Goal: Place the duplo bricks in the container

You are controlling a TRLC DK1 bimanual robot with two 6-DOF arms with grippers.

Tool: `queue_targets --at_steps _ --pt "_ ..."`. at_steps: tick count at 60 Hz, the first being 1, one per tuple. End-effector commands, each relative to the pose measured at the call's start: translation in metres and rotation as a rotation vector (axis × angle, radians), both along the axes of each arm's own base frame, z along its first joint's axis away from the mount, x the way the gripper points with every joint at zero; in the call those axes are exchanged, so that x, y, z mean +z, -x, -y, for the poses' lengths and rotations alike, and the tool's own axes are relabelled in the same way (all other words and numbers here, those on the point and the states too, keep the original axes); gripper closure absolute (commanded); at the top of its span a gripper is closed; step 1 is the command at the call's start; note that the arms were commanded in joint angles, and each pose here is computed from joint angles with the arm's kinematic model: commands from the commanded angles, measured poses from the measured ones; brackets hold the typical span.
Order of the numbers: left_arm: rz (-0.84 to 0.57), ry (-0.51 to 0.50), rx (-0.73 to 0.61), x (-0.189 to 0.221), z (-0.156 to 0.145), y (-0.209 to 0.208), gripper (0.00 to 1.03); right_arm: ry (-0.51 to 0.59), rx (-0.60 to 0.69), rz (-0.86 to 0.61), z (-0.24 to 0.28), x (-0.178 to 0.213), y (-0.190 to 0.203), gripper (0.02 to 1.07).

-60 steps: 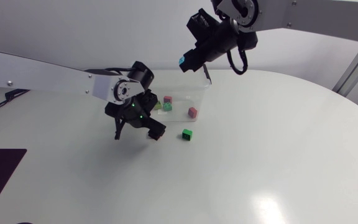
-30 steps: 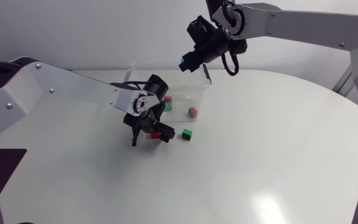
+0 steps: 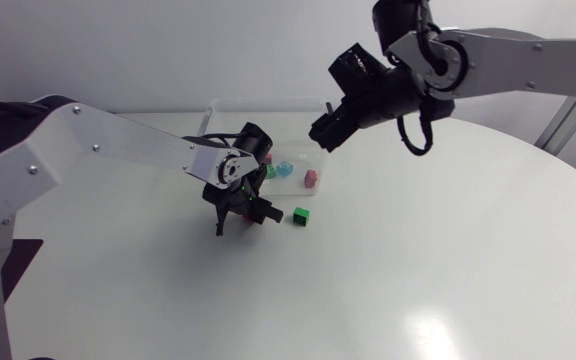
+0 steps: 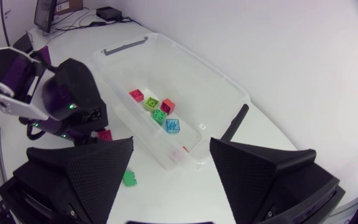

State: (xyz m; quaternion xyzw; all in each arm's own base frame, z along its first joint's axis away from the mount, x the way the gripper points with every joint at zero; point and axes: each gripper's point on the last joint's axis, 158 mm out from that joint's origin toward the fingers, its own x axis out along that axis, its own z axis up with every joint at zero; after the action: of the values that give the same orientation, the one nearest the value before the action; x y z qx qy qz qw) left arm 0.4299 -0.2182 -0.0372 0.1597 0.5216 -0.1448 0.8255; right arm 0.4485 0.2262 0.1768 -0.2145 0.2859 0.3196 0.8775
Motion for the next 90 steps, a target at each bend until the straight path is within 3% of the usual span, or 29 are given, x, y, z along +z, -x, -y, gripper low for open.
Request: queue_targets --at_steps 1,13,22,36,49,58,73,82,85,88,90 --pt "-0.014 -0.016 -0.011 -0.003 -0.006 0.009 0.76 0.044 0.035 -0.028 0.006 -0.026 0.020 0.16" --pt "0.028 -0.013 -0.104 0.039 -0.019 0.041 0.77 0.087 0.066 -0.116 0.007 -0.084 0.050 0.16" --pt "0.152 0.013 -0.150 0.101 -0.029 0.044 0.77 0.109 0.077 -0.197 -0.002 -0.123 0.059 0.16" --pt "0.312 0.115 -0.129 0.206 -0.046 0.005 0.77 0.149 0.069 -0.293 -0.016 -0.172 0.048 0.16" --pt "0.410 0.167 -0.123 0.253 -0.044 -0.033 0.77 0.191 0.073 -0.297 -0.027 -0.191 0.042 0.17" --pt "0.414 0.169 -0.102 0.246 -0.043 -0.061 0.76 0.221 0.078 -0.304 -0.033 -0.204 0.040 0.38" --pt "0.445 0.180 -0.089 0.233 -0.034 -0.101 0.76 0.272 0.071 -0.331 -0.033 -0.224 0.046 0.87" --pt "0.430 0.176 -0.079 0.218 -0.031 -0.119 0.74 0.280 0.067 -0.326 -0.026 -0.214 0.055 0.91" --pt "0.420 0.172 -0.068 0.212 -0.031 -0.124 0.58 0.269 0.060 -0.306 -0.023 -0.200 0.057 0.91" --pt "0.420 0.170 -0.061 0.210 -0.033 -0.126 0.27 0.253 0.052 -0.278 -0.018 -0.182 0.057 0.91" --pt "0.418 0.168 -0.061 0.210 -0.034 -0.126 0.13 0.236 0.041 -0.255 -0.015 -0.166 0.055 0.91"
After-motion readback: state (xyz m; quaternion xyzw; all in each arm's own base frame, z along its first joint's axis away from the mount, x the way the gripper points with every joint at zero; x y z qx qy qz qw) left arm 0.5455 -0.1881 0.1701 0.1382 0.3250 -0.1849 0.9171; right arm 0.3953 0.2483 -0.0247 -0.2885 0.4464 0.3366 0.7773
